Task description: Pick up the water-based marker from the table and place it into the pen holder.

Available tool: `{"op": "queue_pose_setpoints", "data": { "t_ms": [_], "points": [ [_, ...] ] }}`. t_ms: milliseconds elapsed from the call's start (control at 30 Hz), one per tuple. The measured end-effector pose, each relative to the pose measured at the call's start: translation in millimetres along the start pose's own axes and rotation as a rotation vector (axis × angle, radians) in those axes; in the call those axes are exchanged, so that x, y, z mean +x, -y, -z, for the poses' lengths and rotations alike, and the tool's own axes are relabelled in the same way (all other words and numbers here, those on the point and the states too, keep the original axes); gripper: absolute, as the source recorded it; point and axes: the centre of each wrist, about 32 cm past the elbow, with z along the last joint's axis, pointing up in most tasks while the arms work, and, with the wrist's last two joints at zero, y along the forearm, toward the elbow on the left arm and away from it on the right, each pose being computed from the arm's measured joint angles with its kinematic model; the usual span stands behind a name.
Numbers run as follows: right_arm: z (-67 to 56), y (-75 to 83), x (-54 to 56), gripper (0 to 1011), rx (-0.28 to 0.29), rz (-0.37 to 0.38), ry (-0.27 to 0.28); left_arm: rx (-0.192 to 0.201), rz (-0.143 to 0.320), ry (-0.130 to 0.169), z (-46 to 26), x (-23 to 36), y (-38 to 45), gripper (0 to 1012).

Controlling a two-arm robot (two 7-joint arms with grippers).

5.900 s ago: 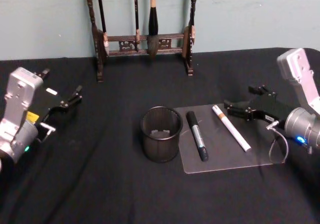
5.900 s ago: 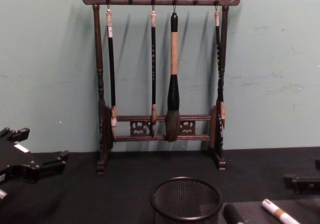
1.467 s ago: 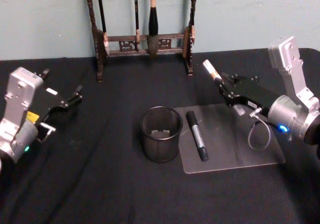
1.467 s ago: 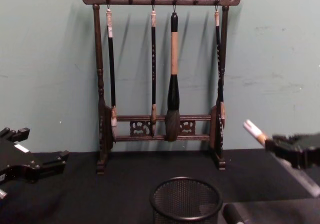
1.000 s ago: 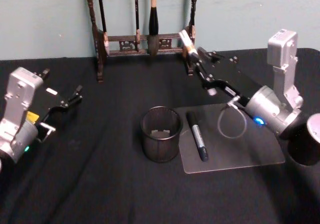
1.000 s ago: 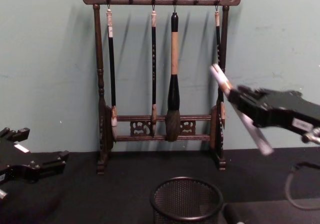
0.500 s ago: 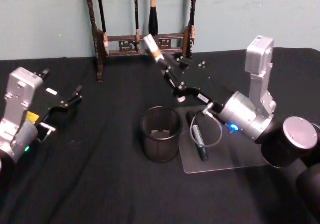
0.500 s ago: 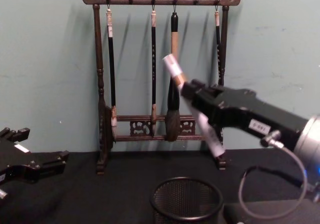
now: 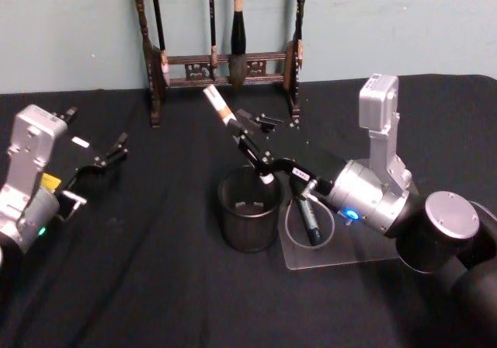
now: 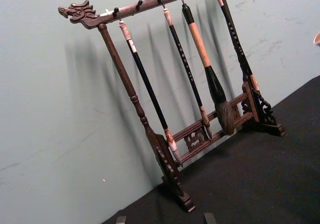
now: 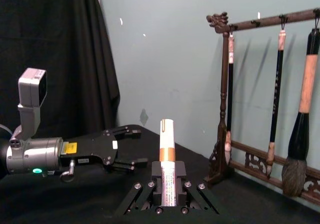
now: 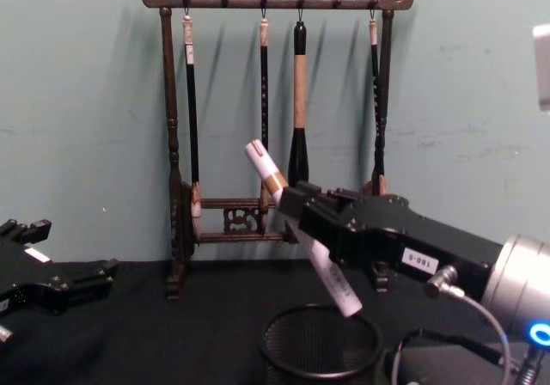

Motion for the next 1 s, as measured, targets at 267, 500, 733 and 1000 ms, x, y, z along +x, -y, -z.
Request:
{"op": "queue_pose_setpoints", "data": {
  "t_ms": [267,500,733,1000],
  "points": [
    [7.5,-1.4,0.1,161,-0.024,0.005,-0.013,0.000,0.000,0.000,0.0,0.0,0.0,1001],
    [11.9,-3.1,-0.7,161,-0.043,0.003,-0.016,0.000,0.000,0.000,0.0,0.0,0.0,1001],
    [13.7,-3.5,-1.8,161,-0.056,0.004,-0.013,0.000,0.000,0.000,0.0,0.0,0.0,1001],
    [13.2,-3.6,-1.7,192,-0.054,0.004,-0.012,0.000,0.000,0.000,0.0,0.0,0.0,1001]
  ]
}}
